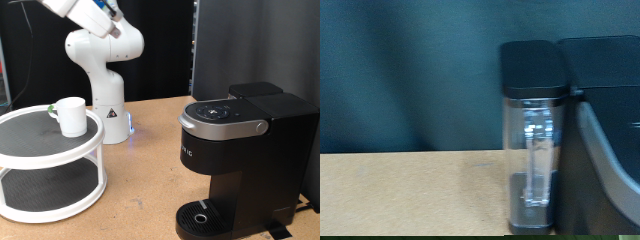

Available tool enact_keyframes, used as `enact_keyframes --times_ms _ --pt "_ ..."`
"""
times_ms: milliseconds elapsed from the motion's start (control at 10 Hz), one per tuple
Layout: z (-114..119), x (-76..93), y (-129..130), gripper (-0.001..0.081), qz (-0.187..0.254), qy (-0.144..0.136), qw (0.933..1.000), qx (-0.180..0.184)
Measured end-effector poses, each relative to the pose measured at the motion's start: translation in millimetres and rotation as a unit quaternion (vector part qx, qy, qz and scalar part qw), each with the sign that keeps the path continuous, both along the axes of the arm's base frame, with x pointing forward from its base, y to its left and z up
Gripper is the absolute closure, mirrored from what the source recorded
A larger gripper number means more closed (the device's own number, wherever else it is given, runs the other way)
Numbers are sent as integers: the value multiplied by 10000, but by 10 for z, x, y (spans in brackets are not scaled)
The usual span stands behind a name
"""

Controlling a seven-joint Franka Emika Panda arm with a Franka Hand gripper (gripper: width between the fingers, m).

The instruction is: Make a cup of coffee with the keurig machine

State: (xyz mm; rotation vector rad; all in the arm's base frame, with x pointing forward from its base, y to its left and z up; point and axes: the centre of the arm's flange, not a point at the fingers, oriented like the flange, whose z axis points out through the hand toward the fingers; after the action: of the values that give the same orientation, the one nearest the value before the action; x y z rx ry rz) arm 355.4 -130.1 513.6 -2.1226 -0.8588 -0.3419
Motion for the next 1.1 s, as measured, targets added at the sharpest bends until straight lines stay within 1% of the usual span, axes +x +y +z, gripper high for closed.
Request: enact_keyframes --times_ms 100,200,400,500,600,700,800,900,1000,1100 --pt "20 -114 -104 804 125 -3 9999 43" --pt "54 -184 -152 804 165 -42 9998 91" --pt "34 -196 -150 804 189 13 9998 118" --pt "28 -194 -183 804 56 -76 9999 128" --pt "20 -203 -233 804 -214 -230 9993 184" --pt "19 -250 -289 804 -478 -340 9979 285" --pt "29 -323 -350 804 -721 -388 9959 390" --pt "41 -420 -410 804 -792 -394 9949 482" --pt "48 -482 -449 804 -807 -395 9944 558" --pt "43 -471 -450 804 -828 -405 9943 538"
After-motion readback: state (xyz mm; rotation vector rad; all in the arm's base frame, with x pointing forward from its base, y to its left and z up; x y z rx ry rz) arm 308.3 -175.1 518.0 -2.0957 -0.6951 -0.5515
